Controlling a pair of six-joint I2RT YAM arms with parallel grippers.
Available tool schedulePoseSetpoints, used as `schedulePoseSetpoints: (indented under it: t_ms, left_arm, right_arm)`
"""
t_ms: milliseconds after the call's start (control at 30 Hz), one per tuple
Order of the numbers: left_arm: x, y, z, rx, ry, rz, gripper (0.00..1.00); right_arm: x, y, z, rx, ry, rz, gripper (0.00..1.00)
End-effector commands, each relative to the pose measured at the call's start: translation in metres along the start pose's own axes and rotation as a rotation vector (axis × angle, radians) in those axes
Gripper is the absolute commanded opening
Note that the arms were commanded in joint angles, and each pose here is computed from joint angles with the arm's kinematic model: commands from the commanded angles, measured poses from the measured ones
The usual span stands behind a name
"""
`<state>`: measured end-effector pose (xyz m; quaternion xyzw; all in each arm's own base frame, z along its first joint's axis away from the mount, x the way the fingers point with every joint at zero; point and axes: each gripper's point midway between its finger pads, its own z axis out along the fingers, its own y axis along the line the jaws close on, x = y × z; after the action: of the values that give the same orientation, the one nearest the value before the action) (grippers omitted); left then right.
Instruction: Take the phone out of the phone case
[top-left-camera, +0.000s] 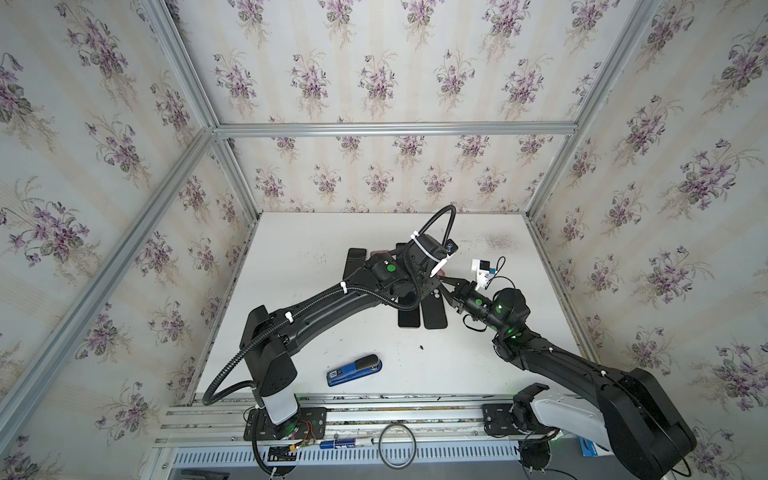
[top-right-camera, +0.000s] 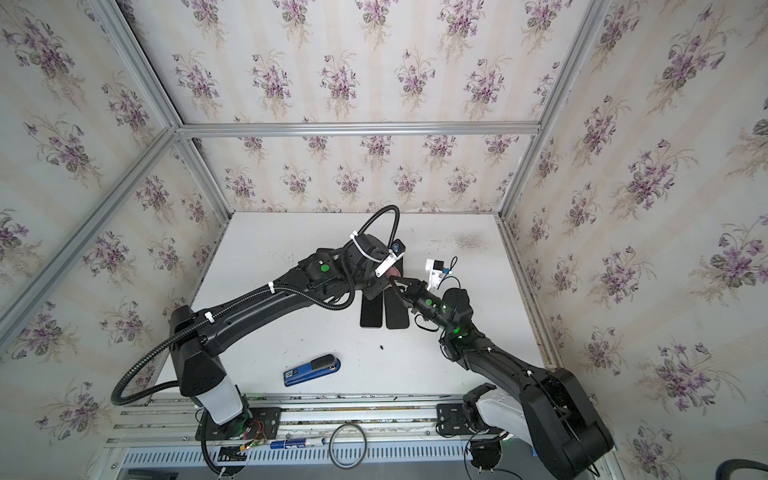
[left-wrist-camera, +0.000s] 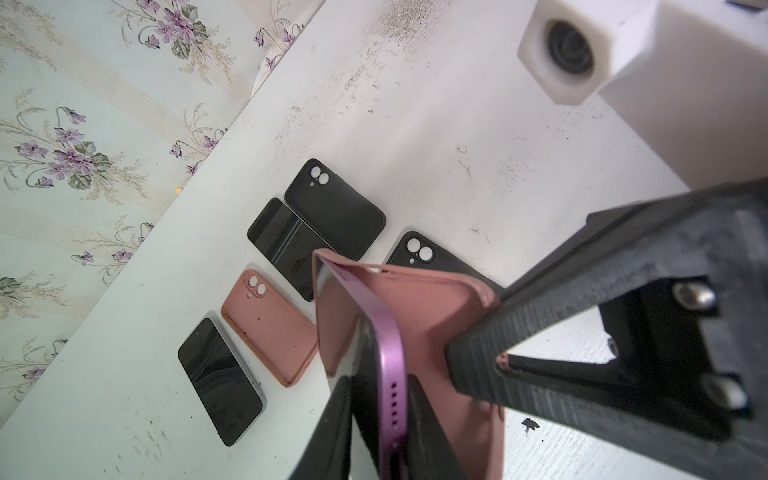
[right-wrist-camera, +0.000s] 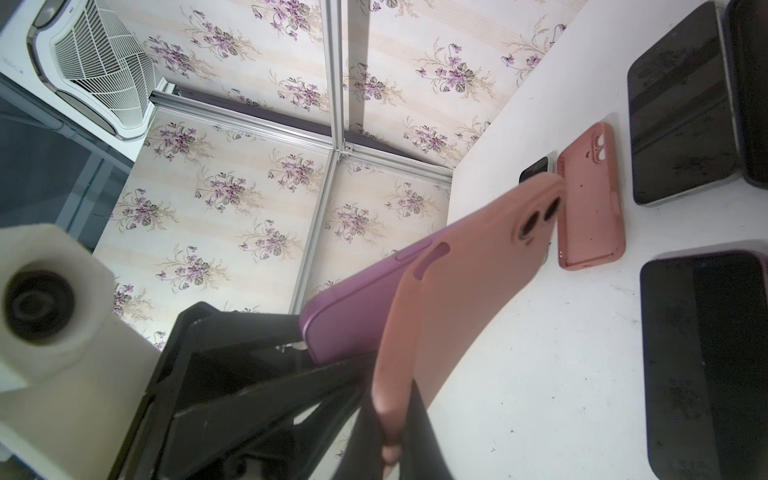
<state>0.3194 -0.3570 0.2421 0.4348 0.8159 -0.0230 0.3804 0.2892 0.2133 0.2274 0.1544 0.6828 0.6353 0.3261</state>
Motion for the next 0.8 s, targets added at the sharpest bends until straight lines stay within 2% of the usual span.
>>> schedulePoseSetpoints:
  t_ms: [0, 233, 433, 600, 767]
  left_arm:
    - [0.000, -0.003, -0.001, 0.022, -0.005, 0.023, 0.10]
    - [-0.001, -0.008, -0.017, 0.074, -0.034, 0.057, 0.00]
    - [0.011, 0.000, -0.035, 0.043, -0.042, 0.123, 0.00]
    - [0.037, 0.026, -0.065, -0.053, -0.040, 0.187, 0.00]
    - [0.070, 0.041, -0.093, -0.095, -0.053, 0.240, 0.00]
  right_arm:
    - [-0.002, 0.025, -0.001, -0.094, -0.003, -0.040, 0.00]
    - [0.000, 0.022, -0.003, -0.088, -0.005, -0.037, 0.00]
    - [0.004, 0.011, -0.007, -0.050, 0.000, -0.022, 0.00]
    - [0.013, -0.023, -0.016, 0.117, 0.021, -0.007, 0.00]
    - [0.016, -0.057, -0.029, 0.276, 0.001, 0.023, 0.00]
